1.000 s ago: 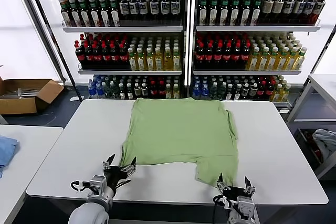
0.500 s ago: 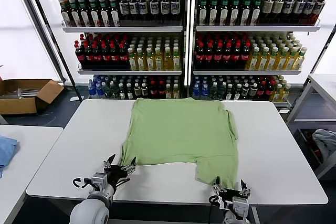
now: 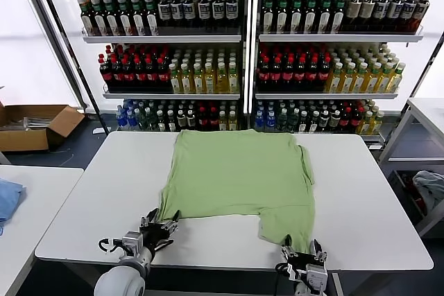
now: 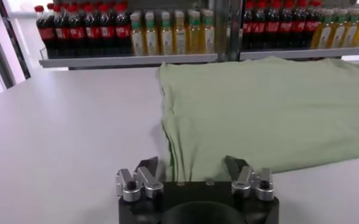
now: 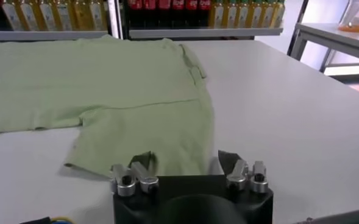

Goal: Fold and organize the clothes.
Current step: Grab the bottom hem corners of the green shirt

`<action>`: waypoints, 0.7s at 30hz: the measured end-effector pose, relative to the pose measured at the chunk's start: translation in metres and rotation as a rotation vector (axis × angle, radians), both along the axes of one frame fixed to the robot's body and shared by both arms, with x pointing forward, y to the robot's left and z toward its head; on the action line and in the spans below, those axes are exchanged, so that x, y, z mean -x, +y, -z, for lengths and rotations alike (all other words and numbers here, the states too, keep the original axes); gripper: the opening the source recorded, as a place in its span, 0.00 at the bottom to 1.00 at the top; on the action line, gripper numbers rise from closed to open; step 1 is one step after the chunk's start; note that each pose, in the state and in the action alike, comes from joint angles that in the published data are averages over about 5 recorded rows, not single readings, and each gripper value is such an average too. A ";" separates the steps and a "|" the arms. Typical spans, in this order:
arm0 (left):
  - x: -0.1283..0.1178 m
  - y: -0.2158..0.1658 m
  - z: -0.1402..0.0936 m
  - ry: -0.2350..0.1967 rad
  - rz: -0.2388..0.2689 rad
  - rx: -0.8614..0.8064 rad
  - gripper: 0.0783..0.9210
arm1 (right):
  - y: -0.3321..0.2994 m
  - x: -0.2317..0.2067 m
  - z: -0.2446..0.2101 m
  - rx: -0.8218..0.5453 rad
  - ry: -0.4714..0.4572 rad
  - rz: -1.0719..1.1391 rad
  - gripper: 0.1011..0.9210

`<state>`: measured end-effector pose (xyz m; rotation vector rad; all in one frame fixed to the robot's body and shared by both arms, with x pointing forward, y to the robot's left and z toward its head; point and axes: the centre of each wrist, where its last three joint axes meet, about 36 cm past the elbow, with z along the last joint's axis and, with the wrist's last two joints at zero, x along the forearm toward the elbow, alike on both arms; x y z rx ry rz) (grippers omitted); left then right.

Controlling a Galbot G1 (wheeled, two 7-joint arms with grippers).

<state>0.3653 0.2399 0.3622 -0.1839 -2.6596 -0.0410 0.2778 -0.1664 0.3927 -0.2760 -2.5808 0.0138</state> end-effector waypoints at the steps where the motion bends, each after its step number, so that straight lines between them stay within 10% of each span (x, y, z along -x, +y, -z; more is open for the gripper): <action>1: 0.000 0.000 0.000 0.001 0.000 0.001 0.58 | 0.000 0.000 0.000 0.000 0.000 -0.001 0.45; 13: 0.008 -0.004 0.001 0.006 0.004 0.016 0.17 | -0.007 0.005 -0.003 -0.011 -0.018 -0.019 0.04; 21: 0.015 -0.008 0.000 -0.015 0.001 0.035 0.01 | -0.016 0.003 -0.023 -0.026 -0.126 -0.045 0.01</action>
